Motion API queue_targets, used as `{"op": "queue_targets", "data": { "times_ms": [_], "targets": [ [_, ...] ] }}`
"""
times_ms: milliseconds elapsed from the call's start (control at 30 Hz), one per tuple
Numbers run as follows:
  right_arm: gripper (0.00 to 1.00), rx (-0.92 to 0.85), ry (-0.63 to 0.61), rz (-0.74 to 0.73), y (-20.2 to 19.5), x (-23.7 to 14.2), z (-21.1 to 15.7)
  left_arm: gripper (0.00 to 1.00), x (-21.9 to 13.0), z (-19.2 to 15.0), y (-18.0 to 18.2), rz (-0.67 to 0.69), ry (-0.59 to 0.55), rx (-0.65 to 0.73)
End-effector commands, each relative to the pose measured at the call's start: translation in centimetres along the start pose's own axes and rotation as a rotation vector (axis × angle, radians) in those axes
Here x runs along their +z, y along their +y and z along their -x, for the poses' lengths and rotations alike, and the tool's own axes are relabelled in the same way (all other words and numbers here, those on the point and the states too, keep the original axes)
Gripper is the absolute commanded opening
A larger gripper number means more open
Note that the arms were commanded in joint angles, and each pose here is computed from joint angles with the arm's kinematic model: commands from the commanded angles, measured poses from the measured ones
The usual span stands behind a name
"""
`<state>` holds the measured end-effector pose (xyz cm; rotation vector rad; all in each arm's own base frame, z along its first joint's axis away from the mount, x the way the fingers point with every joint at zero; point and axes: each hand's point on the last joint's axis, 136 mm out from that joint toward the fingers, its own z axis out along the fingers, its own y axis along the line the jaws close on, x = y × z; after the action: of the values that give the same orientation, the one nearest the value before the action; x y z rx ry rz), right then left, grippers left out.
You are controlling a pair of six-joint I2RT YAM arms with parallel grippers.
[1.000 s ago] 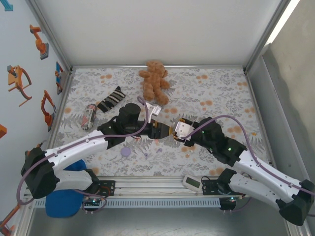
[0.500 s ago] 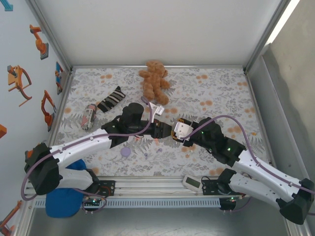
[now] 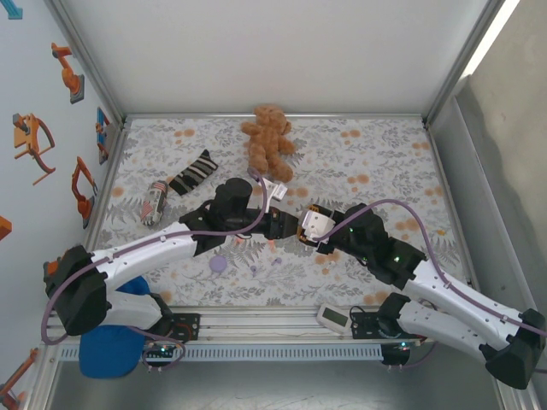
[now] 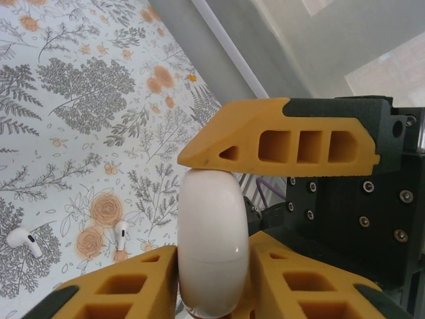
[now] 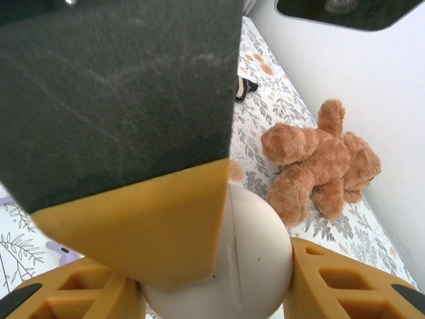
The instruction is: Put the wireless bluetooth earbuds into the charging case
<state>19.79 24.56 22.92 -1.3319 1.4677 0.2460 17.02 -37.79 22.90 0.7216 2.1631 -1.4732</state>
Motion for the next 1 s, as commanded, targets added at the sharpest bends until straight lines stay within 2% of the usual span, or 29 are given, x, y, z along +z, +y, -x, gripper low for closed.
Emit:
{"op": "queue_targets", "data": {
  "times_ms": [0,233,333,500,567,667,833,967],
  "targets": [
    [0.46,0.017,-0.04,-0.01,-0.3,0.0,1.2,0.27,0.0,0.7,-1.8,-0.058,-0.007,0.038],
    [0.51,0.049,-0.044,-0.017,-0.5,-0.3,1.4,0.18,-0.4,1.1,-1.5,-0.034,-0.038,0.059],
    [0.65,0.073,-0.037,-0.025,-0.6,-0.5,1.2,0.17,-0.9,1.4,-1.1,-0.008,-0.079,0.077],
    [0.77,0.102,-0.059,-0.007,-0.4,-0.9,1.6,0.13,-2.2,2.2,0.3,0.036,-0.172,0.11],
    [0.87,0.118,-0.077,-0.001,-0.2,-1.1,1.8,0.1,-3.1,2.7,1.3,0.054,-0.218,0.111],
    [0.95,0.165,-0.111,0.002,-0.1,-1.2,1.9,0.07,-4.9,3.9,2.3,0.052,-0.303,0.126],
    [0.99,0.291,-0.168,0.034,0.1,-1.2,1.7,0.02,-8.3,5.5,3.5,0.053,-0.455,0.203],
    [0.99,0.408,-0.239,0.04,-0.7,-1.2,1.6,0.0,-9.7,5.5,3.1,0.056,-0.5,0.324]
  ]
}}
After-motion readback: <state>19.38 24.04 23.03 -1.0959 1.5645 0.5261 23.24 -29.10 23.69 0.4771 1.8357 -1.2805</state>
